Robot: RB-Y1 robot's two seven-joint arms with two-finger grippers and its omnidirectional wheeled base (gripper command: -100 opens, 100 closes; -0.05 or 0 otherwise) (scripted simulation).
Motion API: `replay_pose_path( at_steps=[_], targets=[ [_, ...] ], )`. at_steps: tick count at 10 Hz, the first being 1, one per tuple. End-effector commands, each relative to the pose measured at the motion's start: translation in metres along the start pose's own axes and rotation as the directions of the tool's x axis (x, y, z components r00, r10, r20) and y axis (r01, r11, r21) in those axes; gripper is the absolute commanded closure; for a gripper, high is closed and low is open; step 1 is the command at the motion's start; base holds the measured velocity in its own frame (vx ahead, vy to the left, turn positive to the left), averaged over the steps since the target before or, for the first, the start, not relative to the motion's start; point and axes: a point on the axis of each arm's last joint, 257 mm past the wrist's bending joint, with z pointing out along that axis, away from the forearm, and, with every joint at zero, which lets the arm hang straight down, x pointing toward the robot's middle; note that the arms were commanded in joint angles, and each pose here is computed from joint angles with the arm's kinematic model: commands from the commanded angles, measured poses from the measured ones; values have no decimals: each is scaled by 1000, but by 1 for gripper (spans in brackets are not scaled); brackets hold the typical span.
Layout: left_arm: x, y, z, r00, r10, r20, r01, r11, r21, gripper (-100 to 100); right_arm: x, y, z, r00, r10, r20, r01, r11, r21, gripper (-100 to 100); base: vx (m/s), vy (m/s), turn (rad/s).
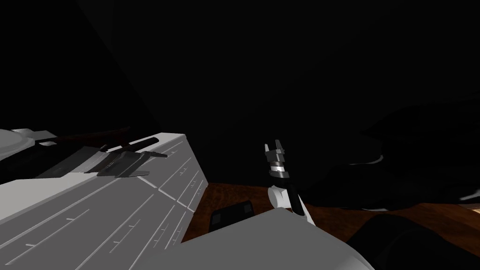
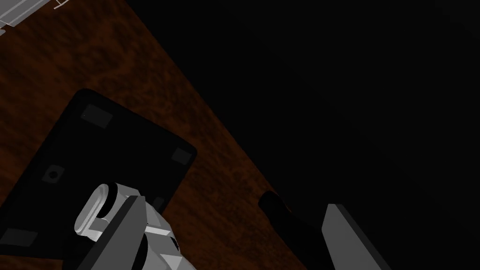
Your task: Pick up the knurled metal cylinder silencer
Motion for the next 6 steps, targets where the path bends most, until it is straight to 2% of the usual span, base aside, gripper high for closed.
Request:
replay_pose_path(
  at_steps=[1,2,3,5,6],
  targets=[
    [4,1,-5,999,31,-10,-31,999,34,-100,0,0,0,1000,0,0,0,1000,0,0,-1,12,13],
    [15,-6,-17,994,103,-29,-99,990,104,-100,0,0,0,1000,0,0,0,1000,0,0,4,18,-191],
    [16,-4,-20,993,115,-32,-111,986,122,-100,0,0,0,1000,0,0,0,1000,0,0,1,28,-128],
    [16,-4,-20,993,115,-32,-111,986,122,-100,0,0,0,1000,0,0,0,1000,0,0,1,7,12],
    [27,-10,-34,981,187,-41,-176,964,200,-100,0,0,0,1000,0,0,0,1000,0,0,2,23,-245]
  ],
)
